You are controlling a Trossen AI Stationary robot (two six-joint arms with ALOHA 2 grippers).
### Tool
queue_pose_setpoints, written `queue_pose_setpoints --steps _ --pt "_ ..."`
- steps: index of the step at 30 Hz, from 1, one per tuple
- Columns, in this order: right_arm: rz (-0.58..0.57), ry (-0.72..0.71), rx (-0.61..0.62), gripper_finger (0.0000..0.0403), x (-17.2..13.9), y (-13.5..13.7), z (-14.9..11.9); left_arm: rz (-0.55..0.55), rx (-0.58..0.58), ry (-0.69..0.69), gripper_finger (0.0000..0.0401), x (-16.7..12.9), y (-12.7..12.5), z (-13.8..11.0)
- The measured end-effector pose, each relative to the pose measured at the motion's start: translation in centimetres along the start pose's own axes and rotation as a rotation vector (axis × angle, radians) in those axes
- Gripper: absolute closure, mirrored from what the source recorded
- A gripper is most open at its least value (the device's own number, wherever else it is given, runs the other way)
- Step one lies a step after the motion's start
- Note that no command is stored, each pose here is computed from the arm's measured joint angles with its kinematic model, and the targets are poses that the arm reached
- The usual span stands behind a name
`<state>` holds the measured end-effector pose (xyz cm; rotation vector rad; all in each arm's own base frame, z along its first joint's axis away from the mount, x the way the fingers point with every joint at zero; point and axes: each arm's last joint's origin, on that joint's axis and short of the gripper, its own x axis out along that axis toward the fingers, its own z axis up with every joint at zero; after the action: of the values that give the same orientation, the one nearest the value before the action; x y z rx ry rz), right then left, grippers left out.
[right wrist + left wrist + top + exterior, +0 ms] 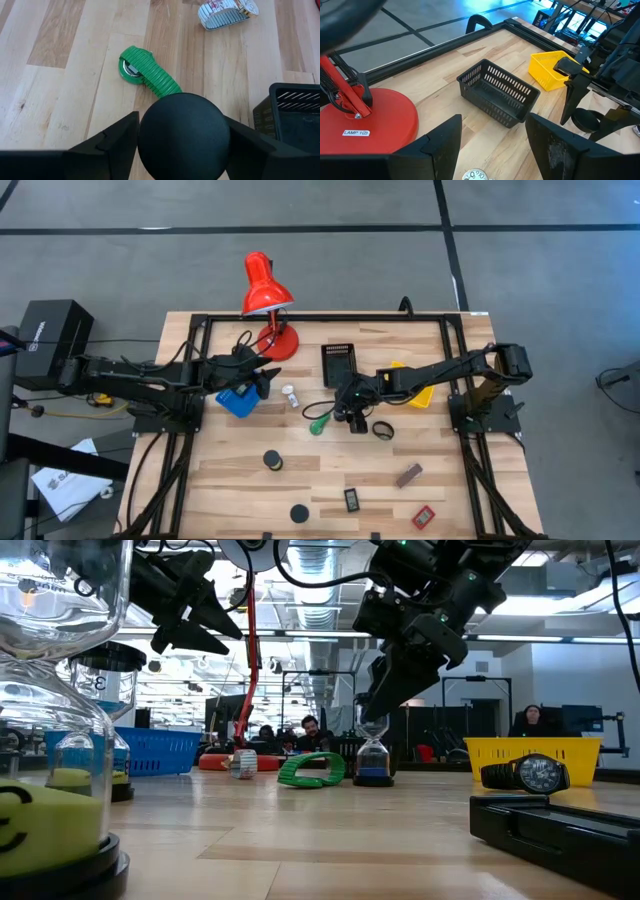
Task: Pick & Place Office items
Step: Put the blue hourglass into the black basket
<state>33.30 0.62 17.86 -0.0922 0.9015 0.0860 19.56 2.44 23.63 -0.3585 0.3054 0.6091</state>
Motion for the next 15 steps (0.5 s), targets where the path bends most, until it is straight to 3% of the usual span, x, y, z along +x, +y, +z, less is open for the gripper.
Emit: queue_pose_setpoints --steps 7,15 --pt "0.003 0.003 0.034 0.0204 0.00 0.11 -0.02 0.000 0.000 0.000 0.0187 0.00 0.00 0.00" --pt "0.005 0.016 0.016 0.0173 0.01 0.15 -0.15 0.000 0.000 0.000 0.0187 0.00 0.00 0.00"
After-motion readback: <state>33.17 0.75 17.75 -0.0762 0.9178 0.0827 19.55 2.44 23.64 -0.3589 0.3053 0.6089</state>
